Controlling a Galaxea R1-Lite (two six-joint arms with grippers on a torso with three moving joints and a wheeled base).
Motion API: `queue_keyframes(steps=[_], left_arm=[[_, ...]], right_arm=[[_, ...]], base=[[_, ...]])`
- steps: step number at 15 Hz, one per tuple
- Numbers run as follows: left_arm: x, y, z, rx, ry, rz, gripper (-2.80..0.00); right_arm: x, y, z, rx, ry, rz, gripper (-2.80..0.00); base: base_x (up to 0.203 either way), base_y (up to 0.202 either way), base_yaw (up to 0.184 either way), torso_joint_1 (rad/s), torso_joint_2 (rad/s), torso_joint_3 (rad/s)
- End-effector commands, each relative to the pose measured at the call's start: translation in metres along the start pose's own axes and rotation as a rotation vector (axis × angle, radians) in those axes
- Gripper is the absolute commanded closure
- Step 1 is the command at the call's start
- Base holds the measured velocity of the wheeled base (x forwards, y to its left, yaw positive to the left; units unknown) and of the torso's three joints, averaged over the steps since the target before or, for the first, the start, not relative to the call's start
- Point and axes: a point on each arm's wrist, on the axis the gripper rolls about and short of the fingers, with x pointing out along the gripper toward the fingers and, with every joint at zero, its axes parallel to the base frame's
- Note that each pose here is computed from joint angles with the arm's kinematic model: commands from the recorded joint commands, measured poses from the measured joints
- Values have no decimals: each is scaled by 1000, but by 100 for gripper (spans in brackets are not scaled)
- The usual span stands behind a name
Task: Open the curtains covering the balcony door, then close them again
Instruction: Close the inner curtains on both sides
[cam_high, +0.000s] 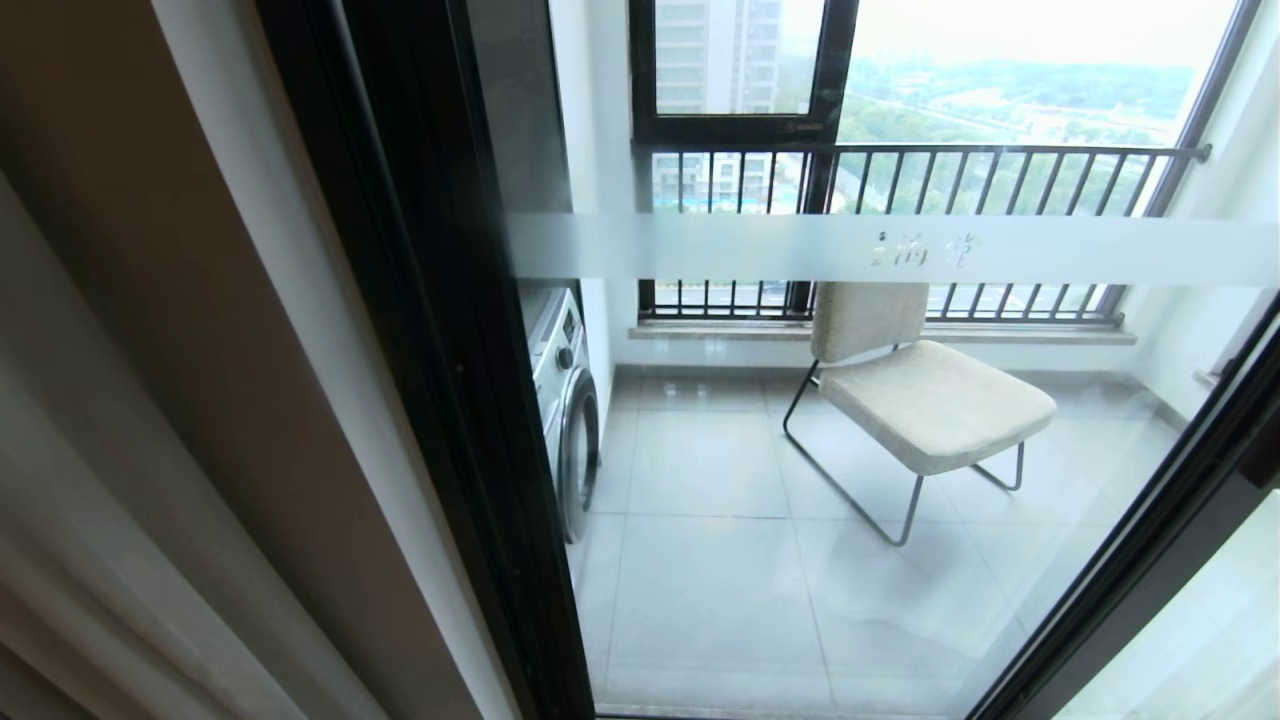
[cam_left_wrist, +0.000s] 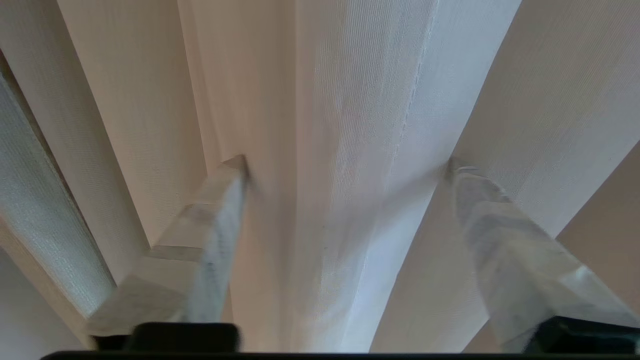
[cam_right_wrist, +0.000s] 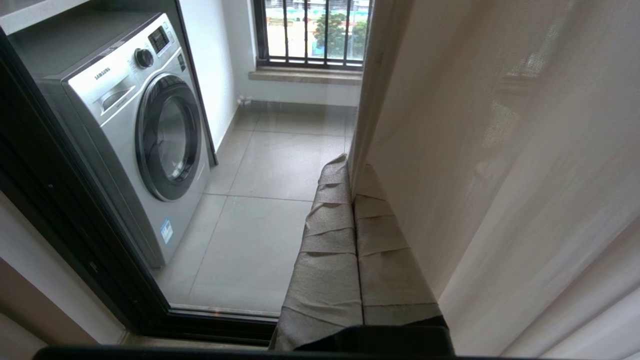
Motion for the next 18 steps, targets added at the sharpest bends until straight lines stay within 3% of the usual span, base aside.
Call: queue_keyframes(steps=[1, 16, 17, 18], left_arm=[[1, 0, -3, 2, 8, 3, 0], [17, -3, -20, 0, 72, 11, 0], [17, -3, -20, 0, 73, 9, 0], [18, -3, -21, -1, 75, 8, 0]], right_arm=[[0, 0, 0, 0, 0, 1, 0], [0, 0, 0, 23, -3, -5, 0], [0, 0, 0, 28, -3, -21, -280], [0, -1, 0, 32, -3, -22, -280]], base=[[0, 0, 0, 0, 0, 0], [0, 0, 0, 0, 0, 0], [0, 0, 0, 0, 0, 0], [0, 0, 0, 0, 0, 0]])
